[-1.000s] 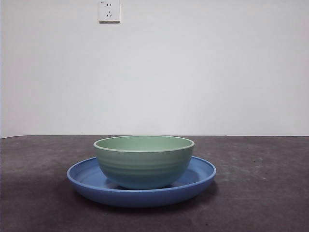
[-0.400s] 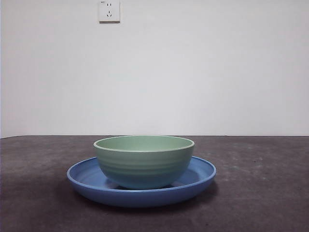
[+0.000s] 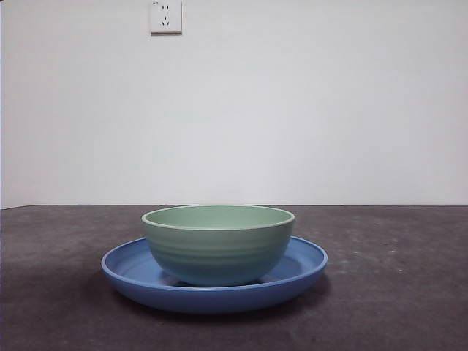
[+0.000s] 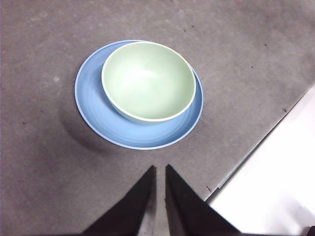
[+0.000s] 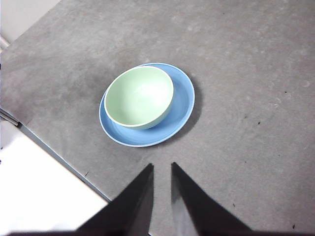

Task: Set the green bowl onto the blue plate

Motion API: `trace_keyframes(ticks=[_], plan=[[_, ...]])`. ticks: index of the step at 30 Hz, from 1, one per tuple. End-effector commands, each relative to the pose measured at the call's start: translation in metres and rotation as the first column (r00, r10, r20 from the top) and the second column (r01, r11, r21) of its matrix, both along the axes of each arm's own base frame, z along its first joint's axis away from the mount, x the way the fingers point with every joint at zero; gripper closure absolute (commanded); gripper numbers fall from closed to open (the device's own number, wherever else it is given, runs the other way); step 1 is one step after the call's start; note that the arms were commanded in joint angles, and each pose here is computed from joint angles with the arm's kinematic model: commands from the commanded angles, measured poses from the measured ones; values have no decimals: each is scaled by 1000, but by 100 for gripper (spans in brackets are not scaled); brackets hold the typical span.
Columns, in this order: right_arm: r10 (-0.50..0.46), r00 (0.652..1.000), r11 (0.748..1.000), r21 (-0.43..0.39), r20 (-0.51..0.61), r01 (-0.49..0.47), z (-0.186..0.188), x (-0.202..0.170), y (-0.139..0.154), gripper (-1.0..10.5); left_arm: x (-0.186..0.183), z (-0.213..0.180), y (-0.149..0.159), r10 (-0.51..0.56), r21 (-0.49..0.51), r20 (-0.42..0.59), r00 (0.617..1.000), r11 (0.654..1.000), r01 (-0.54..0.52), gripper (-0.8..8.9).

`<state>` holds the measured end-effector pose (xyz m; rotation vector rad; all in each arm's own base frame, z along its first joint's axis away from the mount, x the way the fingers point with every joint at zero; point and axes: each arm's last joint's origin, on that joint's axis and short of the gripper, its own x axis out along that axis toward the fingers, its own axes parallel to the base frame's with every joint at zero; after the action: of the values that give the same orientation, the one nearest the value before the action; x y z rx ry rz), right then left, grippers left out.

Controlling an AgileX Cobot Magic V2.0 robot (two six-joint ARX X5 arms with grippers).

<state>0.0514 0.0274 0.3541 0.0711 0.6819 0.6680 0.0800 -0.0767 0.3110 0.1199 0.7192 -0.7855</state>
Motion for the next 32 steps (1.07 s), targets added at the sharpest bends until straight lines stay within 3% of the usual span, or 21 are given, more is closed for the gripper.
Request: trace_keyframes(ticks=[1,10,16,22,23,27,32], plan=[[8,1000,1000,4,21,-8,5,0,0,895,0,3,-1,-14,-2,17,1000,1000,14,785],[9,1000,1000,4,21,-9,5,0,0,895,-2,5,6,20,-20,36,999,1000,-20,785],[8,1000,1000,4,21,-8,5,0,0,895,1,-2,30,237,-49,63,969,971,-234,785],[8,1000,1000,4,21,-8,5,0,0,895,3,-40,53,466,-89,109,878,884,-459,785],[8,1000,1000,4,21,-8,5,0,0,895,7,-44,54,493,-139,167,854,869,-474,785],[9,1000,1000,4,22,-9,5,0,0,895,10,-58,60,563,-306,357,745,824,-477,785],[8,1000,1000,4,22,-8,5,0,0,895,11,-84,65,608,-392,455,651,793,-467,785]])
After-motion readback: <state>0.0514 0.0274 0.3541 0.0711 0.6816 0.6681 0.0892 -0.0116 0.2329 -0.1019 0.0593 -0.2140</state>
